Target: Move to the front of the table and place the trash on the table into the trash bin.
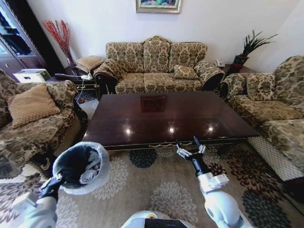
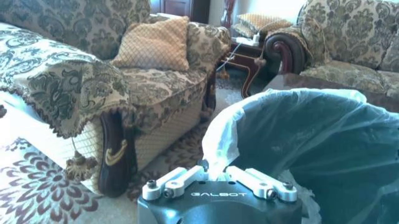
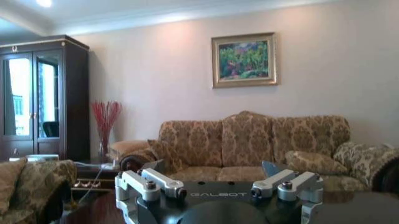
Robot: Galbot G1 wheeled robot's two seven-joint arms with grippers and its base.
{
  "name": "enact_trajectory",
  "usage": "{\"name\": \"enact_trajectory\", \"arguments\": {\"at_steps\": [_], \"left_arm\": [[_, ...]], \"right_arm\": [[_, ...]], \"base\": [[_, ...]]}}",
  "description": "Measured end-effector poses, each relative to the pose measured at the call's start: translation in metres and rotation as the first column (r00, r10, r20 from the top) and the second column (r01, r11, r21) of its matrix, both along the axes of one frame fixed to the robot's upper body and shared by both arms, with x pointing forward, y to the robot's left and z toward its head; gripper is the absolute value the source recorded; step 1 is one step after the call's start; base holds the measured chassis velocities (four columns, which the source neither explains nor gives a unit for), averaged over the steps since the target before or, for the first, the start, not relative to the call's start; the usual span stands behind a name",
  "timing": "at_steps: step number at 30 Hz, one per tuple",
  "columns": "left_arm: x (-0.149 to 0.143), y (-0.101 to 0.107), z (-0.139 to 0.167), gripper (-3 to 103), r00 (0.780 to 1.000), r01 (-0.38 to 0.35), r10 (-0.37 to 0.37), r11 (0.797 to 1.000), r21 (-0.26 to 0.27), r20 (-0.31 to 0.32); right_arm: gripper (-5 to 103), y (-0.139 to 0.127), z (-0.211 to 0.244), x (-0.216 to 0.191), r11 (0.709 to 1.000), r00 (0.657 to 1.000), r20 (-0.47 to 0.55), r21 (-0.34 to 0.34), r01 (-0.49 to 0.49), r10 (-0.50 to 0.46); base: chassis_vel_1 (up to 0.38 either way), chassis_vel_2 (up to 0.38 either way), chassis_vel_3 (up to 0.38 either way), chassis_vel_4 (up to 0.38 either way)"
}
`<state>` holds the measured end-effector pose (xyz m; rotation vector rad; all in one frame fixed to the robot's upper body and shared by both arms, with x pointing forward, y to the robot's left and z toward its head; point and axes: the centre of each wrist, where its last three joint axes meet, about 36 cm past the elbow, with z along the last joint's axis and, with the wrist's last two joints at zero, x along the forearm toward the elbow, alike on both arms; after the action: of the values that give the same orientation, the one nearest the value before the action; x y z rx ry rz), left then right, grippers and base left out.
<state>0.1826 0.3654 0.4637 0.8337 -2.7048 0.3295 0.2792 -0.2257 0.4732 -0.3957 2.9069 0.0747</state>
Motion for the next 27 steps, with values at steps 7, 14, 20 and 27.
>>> {"name": "enact_trajectory", "arguments": {"at_steps": [7,14,20,27], "left_arm": [[-0.002,0.006,-0.014,0,0.999,-0.045,0.045,0.999,-0.020,-0.022],[-0.019,0.038,-0.072,0,0.948,-0.289,0.272,0.953,-0.093,-0.163],[-0.036,0.055,-0.109,0,0.877,-0.443,0.402,0.888,-0.123,-0.262],[-0.037,0.058,-0.120,0,0.869,-0.456,0.408,0.880,-0.133,-0.280]], "right_arm": [[100,-0.004,0.014,0.000,1.000,1.000,0.028,0.002,-0.001,0.001],[100,-0.006,0.010,0.005,1.000,1.000,0.021,0.000,0.006,-0.006],[100,-0.007,0.004,0.004,1.000,1.000,0.000,-0.004,0.008,-0.008],[100,-0.008,0.002,0.001,1.000,1.000,-0.020,-0.011,0.010,-0.010]], "base": [[0.000,0.000,0.000,0.000],[0.000,0.000,0.000,0.000],[0.000,0.000,0.000,0.000],[0.000,0.000,0.000,0.000]]}}
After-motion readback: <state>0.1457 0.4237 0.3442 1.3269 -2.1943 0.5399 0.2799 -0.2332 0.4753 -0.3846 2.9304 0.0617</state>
